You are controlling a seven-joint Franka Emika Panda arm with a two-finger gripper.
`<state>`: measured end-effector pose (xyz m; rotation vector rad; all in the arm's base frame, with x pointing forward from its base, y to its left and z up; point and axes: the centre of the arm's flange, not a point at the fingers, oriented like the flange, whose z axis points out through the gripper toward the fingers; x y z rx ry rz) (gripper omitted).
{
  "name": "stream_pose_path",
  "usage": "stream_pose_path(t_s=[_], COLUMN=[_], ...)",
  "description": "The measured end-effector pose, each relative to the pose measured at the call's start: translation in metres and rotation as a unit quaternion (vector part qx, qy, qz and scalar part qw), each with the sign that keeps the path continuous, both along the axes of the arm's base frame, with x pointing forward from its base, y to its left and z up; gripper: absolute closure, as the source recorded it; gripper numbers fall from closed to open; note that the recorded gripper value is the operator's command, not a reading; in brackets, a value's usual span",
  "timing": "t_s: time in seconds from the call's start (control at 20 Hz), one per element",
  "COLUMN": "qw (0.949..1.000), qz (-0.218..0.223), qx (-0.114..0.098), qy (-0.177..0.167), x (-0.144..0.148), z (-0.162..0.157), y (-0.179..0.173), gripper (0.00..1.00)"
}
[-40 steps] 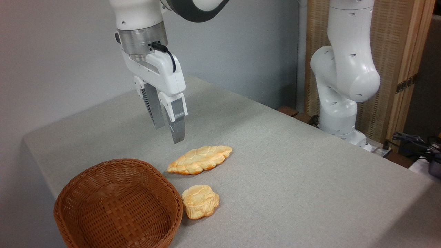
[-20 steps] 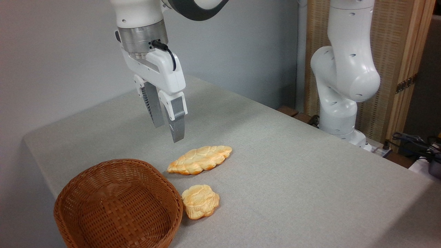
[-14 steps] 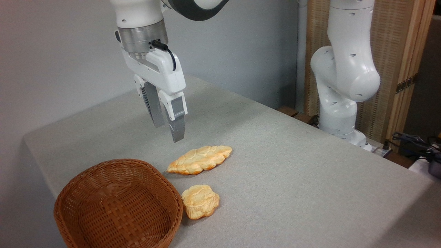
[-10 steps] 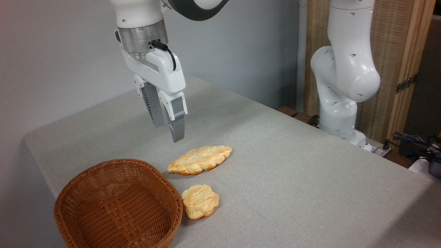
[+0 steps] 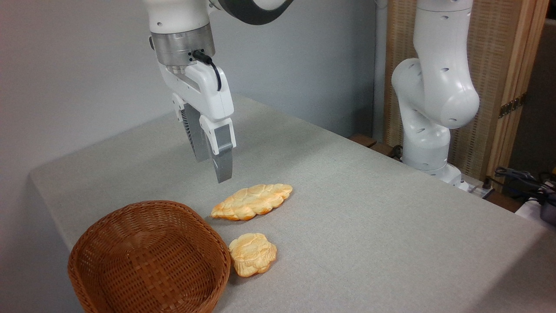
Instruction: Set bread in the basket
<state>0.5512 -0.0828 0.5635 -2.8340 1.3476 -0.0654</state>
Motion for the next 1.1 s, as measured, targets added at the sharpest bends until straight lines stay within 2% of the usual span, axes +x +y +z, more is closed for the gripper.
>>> stream_pose_path(t_s=[0.25, 0.35, 0.55, 0.7, 1.1], qw=[1.0, 0.9999, 0.9996, 0.9995, 0.9991], qz=[-0.004, 0.004, 0.003, -0.001, -0.014], qx=[0.001, 0.005, 0.028, 0.03, 0.036], qy=[0.006, 0.011, -0.002, -0.003, 0.016], x=[0.0, 0.0, 0.003, 0.001, -0.002], z=[-0.019, -0.03, -0.06, -0.084, -0.12], y=[0.005, 0.019, 0.054, 0.074, 0.073], gripper=[0.0, 0.0, 0.0, 0.0, 0.0])
